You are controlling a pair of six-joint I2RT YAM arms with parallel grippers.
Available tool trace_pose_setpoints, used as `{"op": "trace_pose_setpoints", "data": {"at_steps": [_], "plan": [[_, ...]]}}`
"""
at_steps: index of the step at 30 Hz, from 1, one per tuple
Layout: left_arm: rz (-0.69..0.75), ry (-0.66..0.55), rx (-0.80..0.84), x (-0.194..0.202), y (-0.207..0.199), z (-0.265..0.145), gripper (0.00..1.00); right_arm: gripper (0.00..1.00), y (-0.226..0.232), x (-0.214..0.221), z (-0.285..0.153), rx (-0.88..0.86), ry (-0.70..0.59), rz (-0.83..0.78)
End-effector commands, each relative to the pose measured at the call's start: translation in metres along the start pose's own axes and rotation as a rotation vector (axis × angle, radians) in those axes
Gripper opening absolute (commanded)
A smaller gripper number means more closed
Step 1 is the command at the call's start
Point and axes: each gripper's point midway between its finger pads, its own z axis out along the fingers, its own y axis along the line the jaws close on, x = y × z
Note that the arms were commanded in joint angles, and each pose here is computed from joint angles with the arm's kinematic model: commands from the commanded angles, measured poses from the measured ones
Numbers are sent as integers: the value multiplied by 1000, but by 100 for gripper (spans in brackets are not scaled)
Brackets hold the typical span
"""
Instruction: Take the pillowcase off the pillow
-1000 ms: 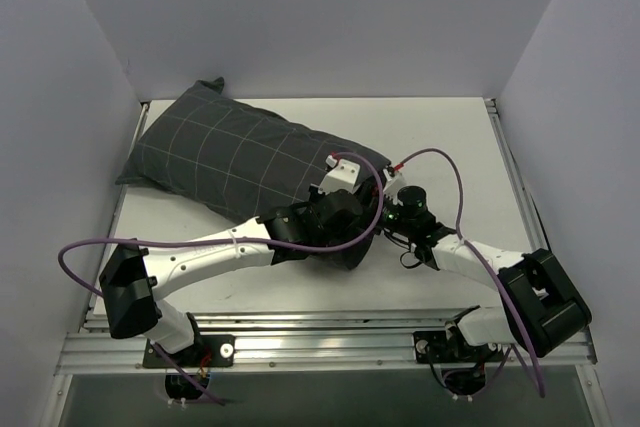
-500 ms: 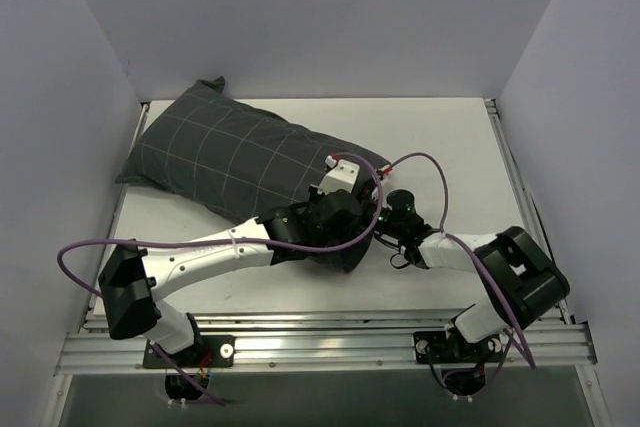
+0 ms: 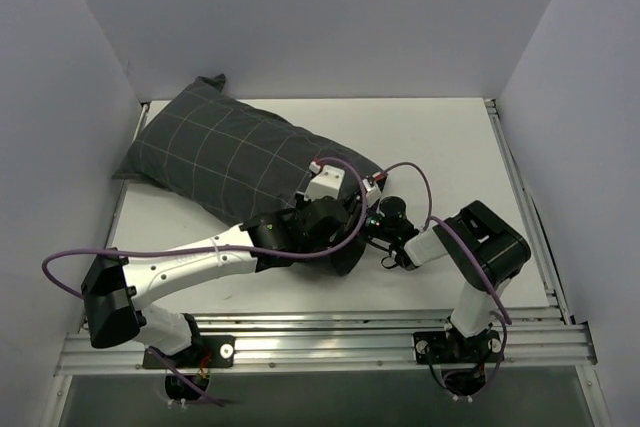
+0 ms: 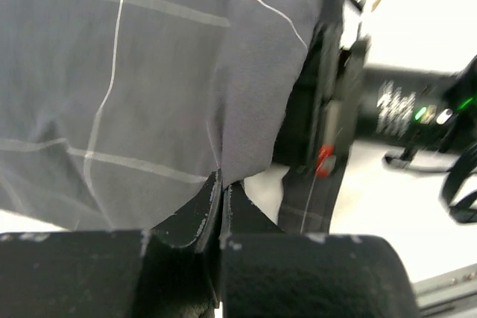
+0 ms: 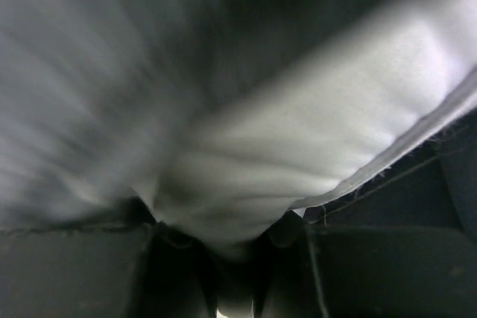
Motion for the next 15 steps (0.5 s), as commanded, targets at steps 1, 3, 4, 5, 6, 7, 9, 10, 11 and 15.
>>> {"op": "trace_pose_setpoints", "data": {"at_steps": [1,3,4,5,6,7,9,10,11,15], "plan": [[-74,-2,-4,0,18,-19,2,0,65,-25,-1,-214,-73,-134],[-65,17,-43,9,33,-24,2,0,72,-32,-2,-199,-89,-160],[-74,11,-68,12,42,-27,2,0,80,-39,-4,-180,-106,-189],[-71,21,-88,16,50,-28,2,0,82,-42,-5,-161,-112,-198],[-74,24,-98,19,55,-29,2,0,86,-46,-7,-148,-122,-213],[-88,15,-102,18,60,-32,2,0,87,-48,-11,-110,-117,-212],[-76,25,-152,31,75,-29,2,0,101,-58,-14,-104,-127,-240],[-91,25,-170,34,80,-29,2,0,108,-59,-19,-103,-125,-241],[-88,25,-214,39,91,-27,2,0,118,-63,-20,-110,-124,-248],[-158,0,-344,47,122,-15,2,0,136,-61,-27,-83,-77,-246]]}}
